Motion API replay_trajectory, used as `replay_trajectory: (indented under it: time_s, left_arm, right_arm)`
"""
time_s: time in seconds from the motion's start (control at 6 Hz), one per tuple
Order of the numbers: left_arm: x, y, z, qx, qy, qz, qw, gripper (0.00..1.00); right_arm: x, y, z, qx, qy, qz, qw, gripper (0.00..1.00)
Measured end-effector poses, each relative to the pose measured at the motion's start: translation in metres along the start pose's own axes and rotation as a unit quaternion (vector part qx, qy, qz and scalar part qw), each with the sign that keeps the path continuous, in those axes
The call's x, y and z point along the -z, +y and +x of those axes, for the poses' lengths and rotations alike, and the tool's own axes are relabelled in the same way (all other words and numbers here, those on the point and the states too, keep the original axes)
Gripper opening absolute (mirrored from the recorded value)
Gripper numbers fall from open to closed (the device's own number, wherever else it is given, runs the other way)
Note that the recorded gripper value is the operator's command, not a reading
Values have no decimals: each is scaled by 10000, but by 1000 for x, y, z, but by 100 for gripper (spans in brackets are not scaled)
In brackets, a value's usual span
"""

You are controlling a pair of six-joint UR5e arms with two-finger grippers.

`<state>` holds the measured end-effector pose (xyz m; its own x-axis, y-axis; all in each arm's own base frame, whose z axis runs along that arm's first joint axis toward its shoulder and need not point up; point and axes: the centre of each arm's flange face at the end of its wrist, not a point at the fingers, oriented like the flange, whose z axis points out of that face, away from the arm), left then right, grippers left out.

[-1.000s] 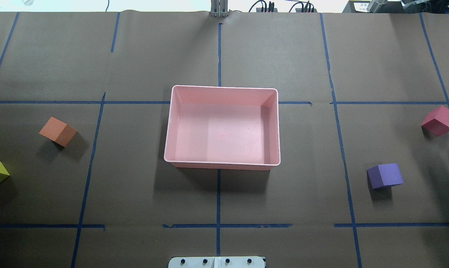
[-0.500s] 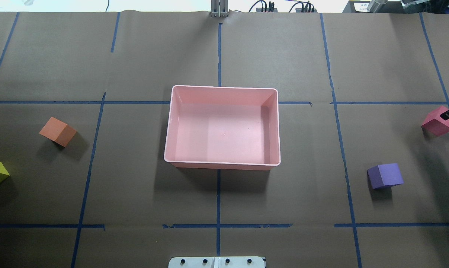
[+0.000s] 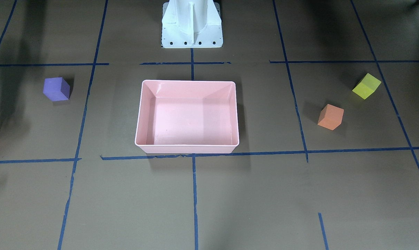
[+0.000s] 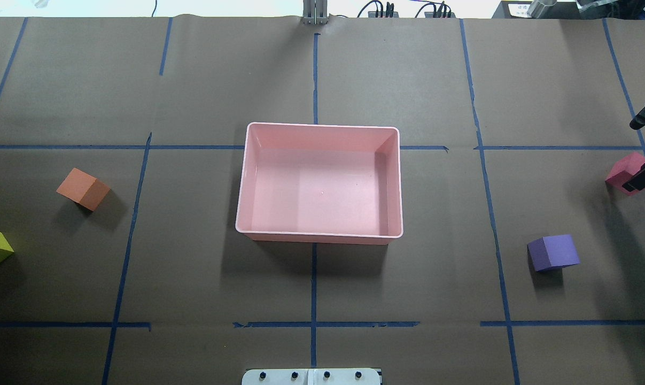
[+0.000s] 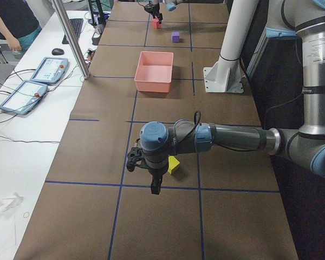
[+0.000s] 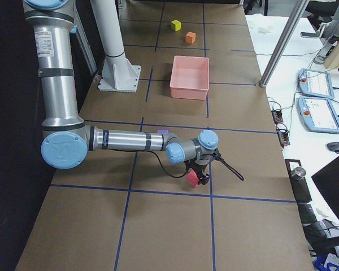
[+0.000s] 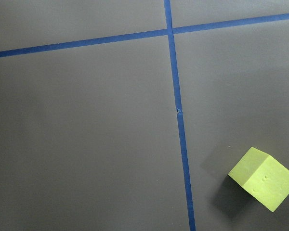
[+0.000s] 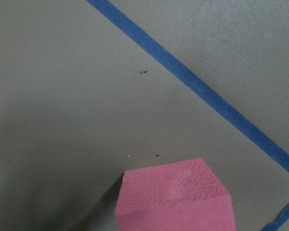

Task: Place blocks into pink bin with both arms
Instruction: 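Lower the right gripper onto the pink cube and grasp it, then carry the pink cube with the right gripper into the pink bin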

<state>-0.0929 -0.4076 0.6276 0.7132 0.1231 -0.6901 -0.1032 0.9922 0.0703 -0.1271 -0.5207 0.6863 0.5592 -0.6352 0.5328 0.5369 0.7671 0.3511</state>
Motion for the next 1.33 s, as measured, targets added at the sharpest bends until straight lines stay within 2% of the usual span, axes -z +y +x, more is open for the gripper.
replay_trajectory:
  time_s: [0.17,0.5,0.67,0.83,1.0,1.17,1.33]
  left_arm:
    - [0,0,0,0,0,0,10000,100]
    - [0,0,0,-10,-1,5,10000,100]
    - [1,0,0,-17,0,10,10000,100]
    - [1,0,1,-23,2,17,10000,100]
    - [2,-1,2,-34,1,26,10000,100]
    - [0,-2,5,-79,1,0,10000,100]
    - [-5,-5,11,-151,4,-64,9999,100]
  right_arm:
    - [-1,-5,-1,5,22,-18,10000,35]
    - [11,-25,-8,-61,22,92,9999,33]
    - [25,-36,-18,-398,-40,228,9989,33]
    - [50,-50,-37,-952,-164,397,9945,33]
    - [85,-72,-70,-1521,-297,497,9867,33]
    - [121,-102,-120,-2130,-418,539,9747,33]
    - [150,-137,-180,-2756,-561,590,9578,33]
